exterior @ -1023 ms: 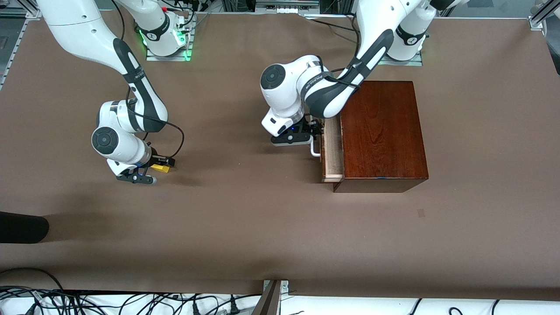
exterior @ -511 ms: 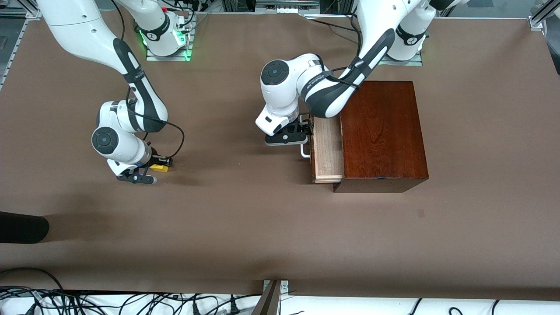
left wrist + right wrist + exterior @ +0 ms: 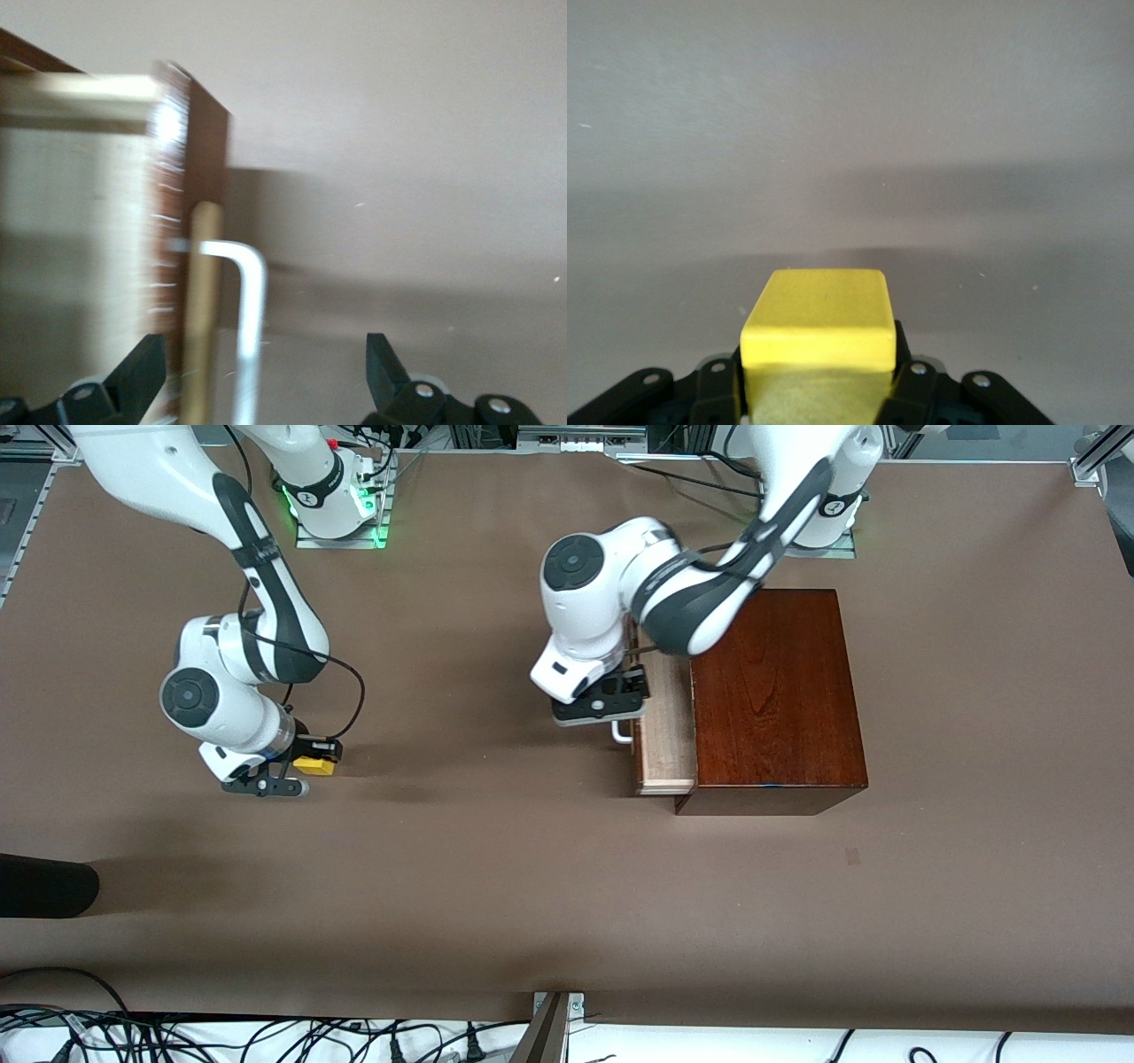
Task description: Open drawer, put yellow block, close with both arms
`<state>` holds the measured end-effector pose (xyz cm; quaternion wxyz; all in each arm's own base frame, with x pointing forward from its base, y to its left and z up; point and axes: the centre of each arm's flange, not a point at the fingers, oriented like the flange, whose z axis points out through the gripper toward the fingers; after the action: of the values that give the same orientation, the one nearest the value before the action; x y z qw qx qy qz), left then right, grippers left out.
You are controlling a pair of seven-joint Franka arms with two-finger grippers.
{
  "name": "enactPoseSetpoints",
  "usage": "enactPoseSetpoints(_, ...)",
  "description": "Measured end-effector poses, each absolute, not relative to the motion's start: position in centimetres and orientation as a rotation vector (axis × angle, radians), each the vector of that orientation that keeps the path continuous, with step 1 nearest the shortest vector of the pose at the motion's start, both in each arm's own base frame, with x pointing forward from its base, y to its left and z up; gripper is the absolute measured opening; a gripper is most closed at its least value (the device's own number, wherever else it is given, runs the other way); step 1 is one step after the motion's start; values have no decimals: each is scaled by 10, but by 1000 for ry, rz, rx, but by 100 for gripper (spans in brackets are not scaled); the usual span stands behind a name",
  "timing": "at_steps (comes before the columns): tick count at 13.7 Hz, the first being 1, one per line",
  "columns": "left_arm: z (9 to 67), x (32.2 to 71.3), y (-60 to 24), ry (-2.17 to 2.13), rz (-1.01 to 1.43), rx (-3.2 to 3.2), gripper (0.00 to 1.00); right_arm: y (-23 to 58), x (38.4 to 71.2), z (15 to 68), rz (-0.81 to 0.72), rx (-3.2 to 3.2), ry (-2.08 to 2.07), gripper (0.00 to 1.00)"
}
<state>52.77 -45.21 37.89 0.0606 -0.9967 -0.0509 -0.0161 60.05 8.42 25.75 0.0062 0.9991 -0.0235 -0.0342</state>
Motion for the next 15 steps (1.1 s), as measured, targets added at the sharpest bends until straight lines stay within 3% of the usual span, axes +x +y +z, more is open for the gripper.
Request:
enactPoseSetpoints(6,542,572,-276,-21,74,-3082,100,109,618,365,-148,3136,52,56)
enactPoseSetpoints(10,573,594,-157,97,114,-3108,100,172,619,422,-138,3143,286,56)
enactPoseSetpoints(15,611,588,-68,32,165,-3121,100,306,588,445,-61,3132,654,56)
